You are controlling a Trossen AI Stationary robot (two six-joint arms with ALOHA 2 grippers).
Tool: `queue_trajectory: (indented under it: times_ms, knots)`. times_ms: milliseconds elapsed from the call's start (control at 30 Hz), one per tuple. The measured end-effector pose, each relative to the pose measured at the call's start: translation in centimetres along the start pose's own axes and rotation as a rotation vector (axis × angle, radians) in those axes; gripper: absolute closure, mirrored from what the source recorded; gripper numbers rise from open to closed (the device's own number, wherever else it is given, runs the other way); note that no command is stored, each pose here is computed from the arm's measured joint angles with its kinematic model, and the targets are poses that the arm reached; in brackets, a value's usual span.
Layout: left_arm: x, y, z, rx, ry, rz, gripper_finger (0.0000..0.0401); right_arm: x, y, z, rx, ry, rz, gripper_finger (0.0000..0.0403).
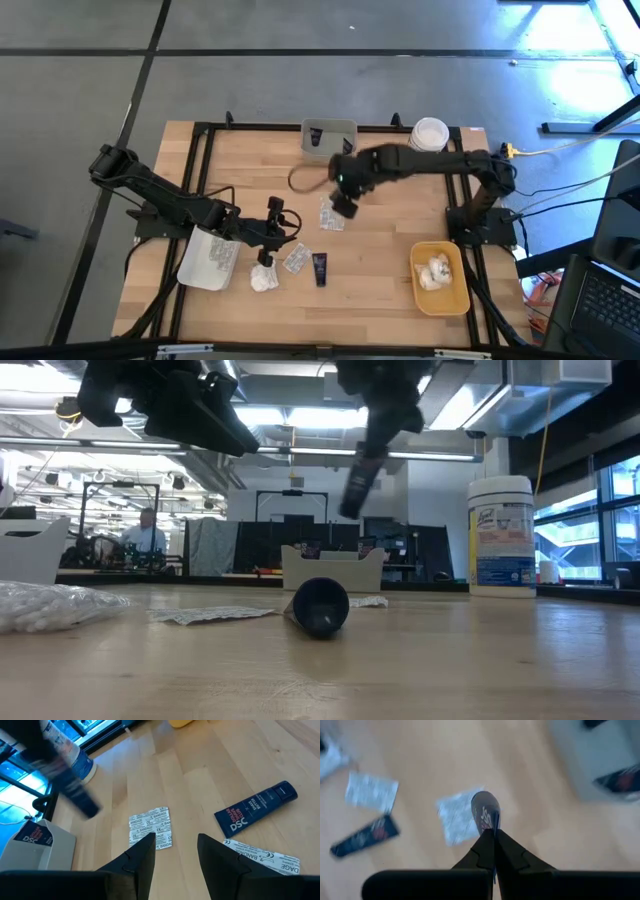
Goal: Pick & Place Travel size toiletries
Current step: Put the shave cream into the gray bin
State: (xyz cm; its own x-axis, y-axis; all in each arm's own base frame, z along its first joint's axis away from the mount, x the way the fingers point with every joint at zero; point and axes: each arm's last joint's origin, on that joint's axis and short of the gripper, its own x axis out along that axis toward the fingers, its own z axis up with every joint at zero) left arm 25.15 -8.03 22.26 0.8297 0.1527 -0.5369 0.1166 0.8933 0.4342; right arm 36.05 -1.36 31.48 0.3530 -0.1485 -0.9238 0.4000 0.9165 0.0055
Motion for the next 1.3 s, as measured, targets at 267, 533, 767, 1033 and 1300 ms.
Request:
queue_trajectory:
  times_ms: [267,533,767,1033,1300]
  knots:
    - [0.0,0.0,0.0,0.0,0.0,0.0,0.0258,-0.6,-5.9,3.5,0.09,-0.161,-0.031,0.0399]
    - [0.0,0.0,0.0,0.0,0.0,0.0,0.0258,-0.6,-11.6,4.8,0.157,-0.222,-0.065,0.04]
    - [0.0,0.0,0.0,0.0,0.0,0.0,0.0258,-1.6,-15.4,5.9,0.193,-0.263,-0.097,0.0401]
    - [0.0,0.0,0.0,0.0,0.0,0.0,0.0258,-2.5,-18.7,8.1,0.203,-0.182,-0.126,0.0402]
    - [0.0,0.0,0.0,0.0,0.0,-0.001,0.0258,-0.6,-20.3,9.5,0.219,-0.096,-0.13,0.0402]
